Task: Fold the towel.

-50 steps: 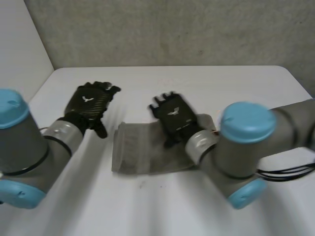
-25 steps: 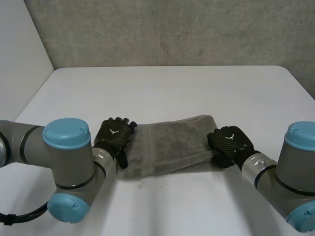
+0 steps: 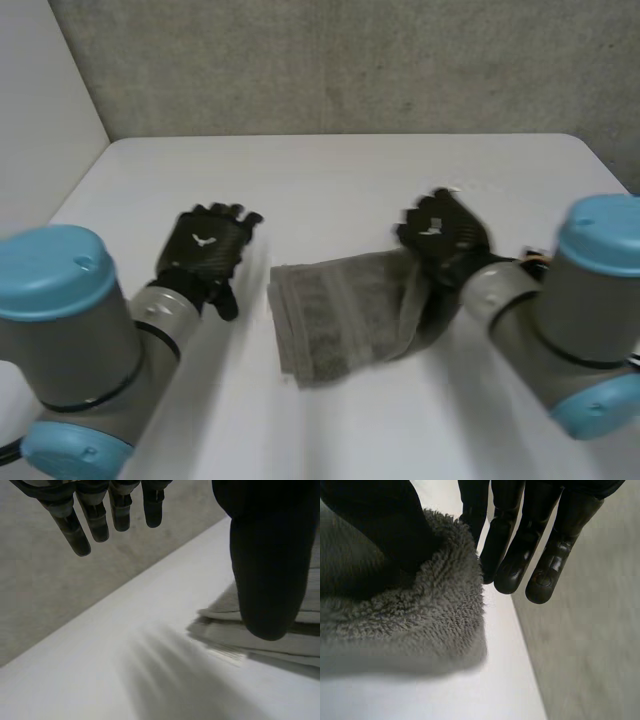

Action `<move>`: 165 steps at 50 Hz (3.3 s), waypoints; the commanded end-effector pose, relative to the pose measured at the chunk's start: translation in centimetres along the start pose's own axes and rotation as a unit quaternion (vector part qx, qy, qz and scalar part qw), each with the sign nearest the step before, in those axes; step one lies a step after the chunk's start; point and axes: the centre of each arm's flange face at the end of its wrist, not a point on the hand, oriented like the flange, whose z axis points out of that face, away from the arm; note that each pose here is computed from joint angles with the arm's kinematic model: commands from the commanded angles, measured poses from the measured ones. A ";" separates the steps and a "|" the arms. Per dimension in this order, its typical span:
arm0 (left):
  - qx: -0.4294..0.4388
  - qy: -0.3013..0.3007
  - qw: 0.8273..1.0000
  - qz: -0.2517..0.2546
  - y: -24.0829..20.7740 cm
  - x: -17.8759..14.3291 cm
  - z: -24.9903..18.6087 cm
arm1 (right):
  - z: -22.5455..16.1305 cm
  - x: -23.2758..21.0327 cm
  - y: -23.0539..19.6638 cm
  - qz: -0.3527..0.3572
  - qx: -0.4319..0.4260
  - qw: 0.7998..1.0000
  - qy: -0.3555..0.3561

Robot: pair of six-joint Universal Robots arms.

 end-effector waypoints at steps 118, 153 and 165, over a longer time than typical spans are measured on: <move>0.132 -0.080 0.985 -0.074 -15.1 -8.7 -5.1 | -6.1 15.4 -4.7 0.360 0.004 0.912 0.194; 0.119 -0.054 0.989 -0.068 -14.6 -7.8 -4.5 | -6.3 15.5 -5.5 0.358 0.021 0.918 0.167; 0.120 -0.061 0.989 -0.067 -14.6 -8.1 -4.6 | -7.0 15.8 -6.0 0.355 0.030 0.918 0.171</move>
